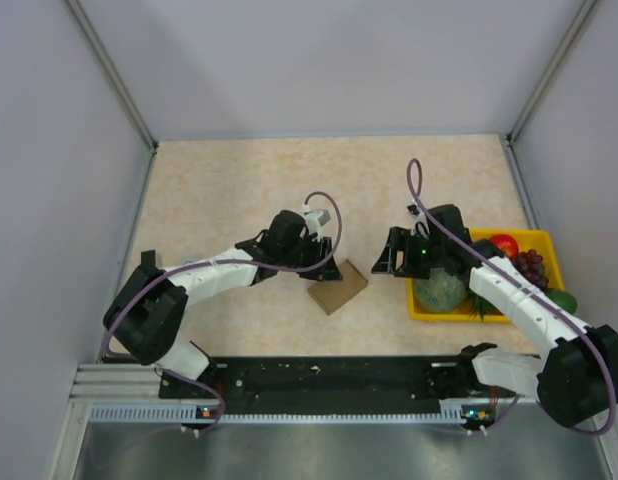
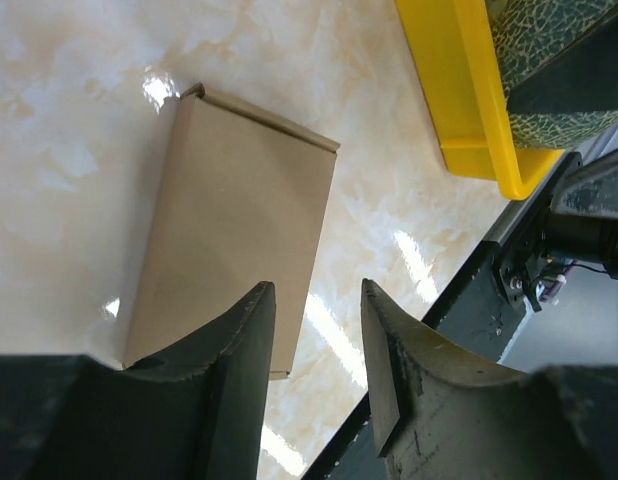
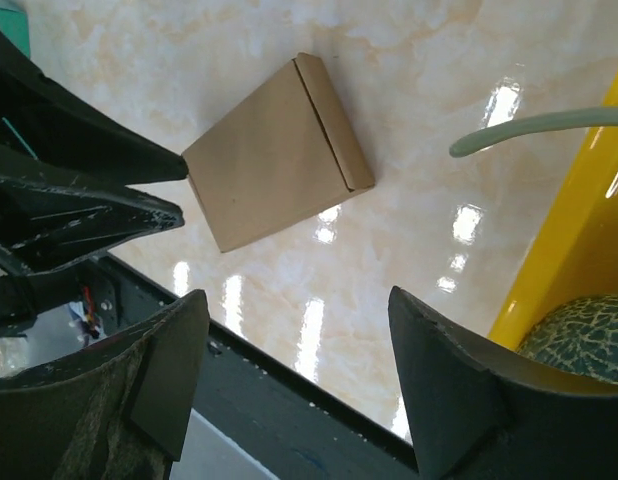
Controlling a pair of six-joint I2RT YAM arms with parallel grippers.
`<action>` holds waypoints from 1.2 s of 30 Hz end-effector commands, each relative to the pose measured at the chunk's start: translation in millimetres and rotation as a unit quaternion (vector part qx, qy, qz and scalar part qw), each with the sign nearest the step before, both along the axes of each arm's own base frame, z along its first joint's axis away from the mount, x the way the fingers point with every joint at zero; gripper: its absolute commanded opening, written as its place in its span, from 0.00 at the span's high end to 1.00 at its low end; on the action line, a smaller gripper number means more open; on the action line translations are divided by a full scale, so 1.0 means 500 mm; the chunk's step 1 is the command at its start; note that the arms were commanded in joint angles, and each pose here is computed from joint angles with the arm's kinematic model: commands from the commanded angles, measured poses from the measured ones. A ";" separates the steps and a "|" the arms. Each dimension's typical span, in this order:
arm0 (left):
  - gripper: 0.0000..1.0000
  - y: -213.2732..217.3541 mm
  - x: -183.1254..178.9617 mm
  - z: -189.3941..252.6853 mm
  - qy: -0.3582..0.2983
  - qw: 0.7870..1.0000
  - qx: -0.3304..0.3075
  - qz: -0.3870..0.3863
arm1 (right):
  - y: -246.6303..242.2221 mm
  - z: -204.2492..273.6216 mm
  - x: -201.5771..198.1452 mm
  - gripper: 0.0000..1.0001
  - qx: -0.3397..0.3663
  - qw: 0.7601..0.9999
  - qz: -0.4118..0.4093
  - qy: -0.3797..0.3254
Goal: Fold the paper box
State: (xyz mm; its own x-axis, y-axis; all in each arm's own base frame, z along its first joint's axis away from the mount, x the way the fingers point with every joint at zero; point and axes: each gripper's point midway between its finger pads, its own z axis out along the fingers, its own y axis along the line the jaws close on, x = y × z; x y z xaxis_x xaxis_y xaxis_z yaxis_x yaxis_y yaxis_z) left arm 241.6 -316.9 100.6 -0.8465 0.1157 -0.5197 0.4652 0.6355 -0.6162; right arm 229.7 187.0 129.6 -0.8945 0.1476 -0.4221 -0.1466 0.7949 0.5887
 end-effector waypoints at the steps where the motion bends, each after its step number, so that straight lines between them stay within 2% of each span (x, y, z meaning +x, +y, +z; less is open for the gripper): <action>1: 0.54 0.000 0.008 0.067 -0.042 0.997 -0.051 0.032 | -0.008 0.013 -0.004 0.27 -0.047 0.997 0.044 -0.050; 3: 0.52 0.023 0.010 0.098 -0.077 0.995 -0.049 0.048 | 0.001 0.023 -0.002 0.26 -0.076 0.990 0.081 -0.082; 5: 0.50 0.069 0.017 0.096 -0.092 0.992 -0.014 0.081 | 0.029 0.021 -0.025 0.26 -0.097 0.978 0.152 -0.106; 6: 0.48 0.094 0.014 0.127 -0.112 0.989 -0.015 0.098 | 0.035 0.027 -0.020 0.26 -0.116 0.972 0.163 -0.126; 7: 0.46 0.124 0.015 0.127 -0.114 0.987 -0.001 0.117 | 0.041 0.025 -0.022 0.26 -0.134 0.964 0.182 -0.141; 8: 0.44 0.156 0.018 0.124 -0.128 0.982 0.014 0.141 | 0.057 0.015 -0.026 0.25 -0.177 0.946 0.215 -0.167; 9: 0.43 0.179 0.010 0.164 -0.156 0.975 -0.003 0.156 | 0.060 0.009 -0.024 0.25 -0.198 0.938 0.225 -0.174; 11: 0.37 0.224 -0.001 0.165 -0.166 0.969 0.004 0.184 | 0.076 -0.014 -0.016 0.25 -0.231 0.926 0.246 -0.170; 14: 0.33 0.273 -0.035 0.224 -0.207 0.955 -0.025 0.212 | 0.092 -0.025 0.005 0.20 -0.241 0.930 0.234 -0.150; 17: 0.32 0.304 -0.059 0.231 -0.212 0.950 -0.017 0.229 | 0.134 -0.041 0.012 0.15 -0.228 0.933 0.250 -0.123; 22: 0.31 0.361 -0.088 0.276 -0.255 0.928 -0.029 0.270 | 0.200 -0.079 -0.017 0.15 -0.285 0.902 0.295 -0.136; 24: 0.31 0.378 -0.101 0.291 -0.267 0.921 -0.038 0.282 | 0.208 -0.089 -0.020 0.15 -0.305 0.898 0.285 -0.137; 29: 0.30 0.421 -0.119 0.330 -0.304 0.898 -0.049 0.314 | 0.240 -0.119 -0.059 0.20 -0.340 0.896 0.251 -0.139; 36: 0.30 0.425 -0.137 0.350 -0.317 0.897 -0.058 0.302 | 0.266 -0.140 -0.082 0.30 -0.354 0.901 0.211 -0.136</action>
